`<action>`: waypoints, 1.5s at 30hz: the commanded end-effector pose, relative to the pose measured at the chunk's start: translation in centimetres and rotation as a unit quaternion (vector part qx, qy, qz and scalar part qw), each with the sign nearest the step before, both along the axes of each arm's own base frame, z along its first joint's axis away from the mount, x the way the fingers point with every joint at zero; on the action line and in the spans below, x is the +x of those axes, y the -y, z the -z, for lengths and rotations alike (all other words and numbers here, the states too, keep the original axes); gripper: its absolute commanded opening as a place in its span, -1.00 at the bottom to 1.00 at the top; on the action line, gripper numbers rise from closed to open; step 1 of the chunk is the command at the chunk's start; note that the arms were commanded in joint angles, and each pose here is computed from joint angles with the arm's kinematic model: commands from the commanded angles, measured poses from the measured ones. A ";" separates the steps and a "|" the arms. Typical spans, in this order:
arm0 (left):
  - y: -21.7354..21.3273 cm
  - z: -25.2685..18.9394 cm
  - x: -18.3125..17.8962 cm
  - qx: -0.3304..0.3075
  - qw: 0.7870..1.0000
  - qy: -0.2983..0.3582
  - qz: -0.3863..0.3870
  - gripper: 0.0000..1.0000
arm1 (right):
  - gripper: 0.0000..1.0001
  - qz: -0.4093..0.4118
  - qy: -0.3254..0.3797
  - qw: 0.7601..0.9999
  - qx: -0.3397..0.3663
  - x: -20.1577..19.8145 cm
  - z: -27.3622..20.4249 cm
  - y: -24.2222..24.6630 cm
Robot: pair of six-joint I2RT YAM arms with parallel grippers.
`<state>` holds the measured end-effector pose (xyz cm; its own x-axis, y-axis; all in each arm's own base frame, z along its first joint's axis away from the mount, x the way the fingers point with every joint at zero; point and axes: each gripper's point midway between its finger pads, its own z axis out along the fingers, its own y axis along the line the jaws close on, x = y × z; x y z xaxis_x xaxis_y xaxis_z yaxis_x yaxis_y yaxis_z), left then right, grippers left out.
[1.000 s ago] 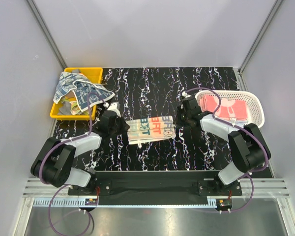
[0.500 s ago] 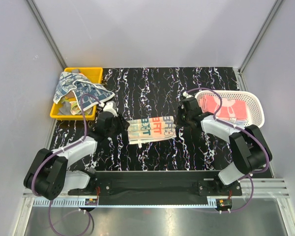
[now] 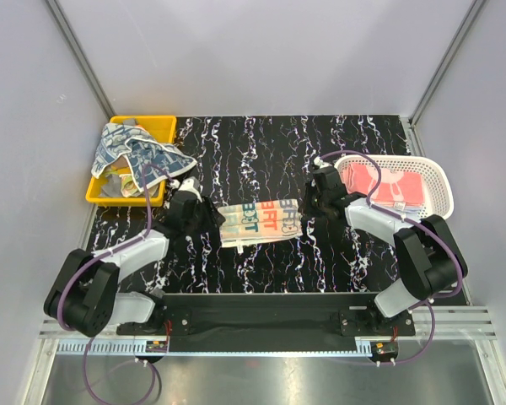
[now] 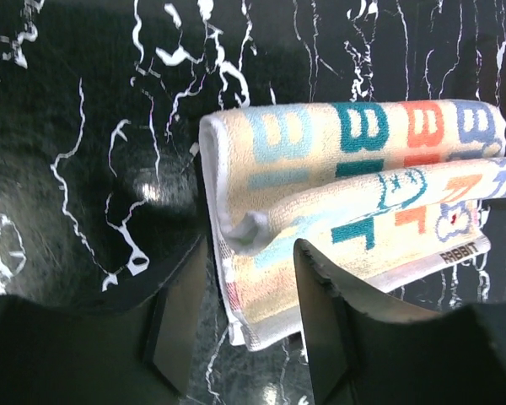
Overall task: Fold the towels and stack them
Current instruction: Fold the towel
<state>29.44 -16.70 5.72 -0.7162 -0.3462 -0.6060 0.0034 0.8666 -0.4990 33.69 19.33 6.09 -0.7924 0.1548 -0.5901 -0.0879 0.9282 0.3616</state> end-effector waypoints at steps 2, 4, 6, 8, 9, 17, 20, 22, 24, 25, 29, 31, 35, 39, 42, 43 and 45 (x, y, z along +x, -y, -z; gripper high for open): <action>1.1 -2.8 1.2 -0.041 0.999 0.005 -0.018 -0.06 | -1.00 0.009 0.037 0.999 0.002 0.8 -1.7 0.2; 1.0 -2.8 0.9 -0.049 0.999 0.001 -0.023 -0.07 | -1.00 0.008 0.038 0.999 0.003 0.9 -1.8 0.1; 1.0 -3.7 1.2 -0.064 0.997 0.017 -0.036 -0.01 | -1.00 0.008 0.037 0.999 0.002 0.8 -1.6 0.1; 0.8 -4.3 1.6 -0.070 0.996 0.015 -0.056 0.03 | -1.00 0.007 0.034 0.999 0.003 0.8 -1.4 0.0; 0.5 -4.0 1.5 -0.063 0.996 0.001 -0.066 0.05 | -1.00 0.007 0.033 0.999 0.003 0.8 -1.3 0.0; 0.8 -3.0 2.5 -0.103 0.982 -0.061 -0.143 0.10 | -1.00 0.006 0.032 0.999 0.006 0.8 -1.3 -0.2; 0.9 -2.7 2.6 -0.117 0.977 -0.074 -0.161 0.11 | -1.00 0.007 0.034 0.999 0.009 0.8 -1.4 -0.2; 1.0 -2.4 2.6 -0.121 0.975 -0.080 -0.169 0.12 | -1.00 0.007 0.034 0.999 0.010 0.7 -1.4 -0.2; 1.1 -1.9 2.6 -0.120 0.973 -0.090 -0.173 0.11 | -1.00 0.006 0.032 0.999 0.010 0.6 -1.3 -0.2; 1.1 -1.7 2.5 -0.121 0.973 -0.093 -0.175 0.11 | -1.00 0.006 0.033 0.999 0.010 0.6 -1.3 -0.2; 1.4 -1.3 2.2 -0.126 0.972 -0.102 -0.169 0.10 | -1.00 0.002 0.033 0.999 0.013 0.4 -1.5 -0.3; 1.5 -1.0 2.1 -0.123 0.973 -0.104 -0.168 0.08 | -1.00 0.003 0.034 0.999 0.013 0.3 -1.5 -0.2; 1.4 -0.1 1.3 -0.122 0.974 -0.107 -0.161 -0.02 | -1.00 0.003 0.033 0.999 0.017 0.0 -1.7 -0.1; 1.8 0.7 0.1 -0.119 0.977 -0.115 -0.137 -0.15 | -0.83 0.001 0.038 0.999 0.023 -0.6 -2.4 -0.1; 1.8 1.2 -0.7 -0.111 0.979 -0.117 -0.123 -0.21 | -0.60 0.001 0.041 0.999 0.028 -1.0 -3.0 -0.1; 1.8 1.4 -1.0 -0.109 0.980 -0.118 -0.120 -0.24 | -0.51 0.002 0.039 0.999 0.029 -1.2 -2.9 0.0; 1.8 1.9 -1.5 -0.106 0.981 -0.119 -0.112 -0.28 | -0.42 0.003 0.034 0.999 0.032 -1.6 -3.0 0.1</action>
<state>28.01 -17.83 3.24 -0.7052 -0.6416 -0.3019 -0.3829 0.7029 -0.5994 32.42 18.90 7.76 -0.7663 0.1794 -0.6169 -0.0984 0.9161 0.3887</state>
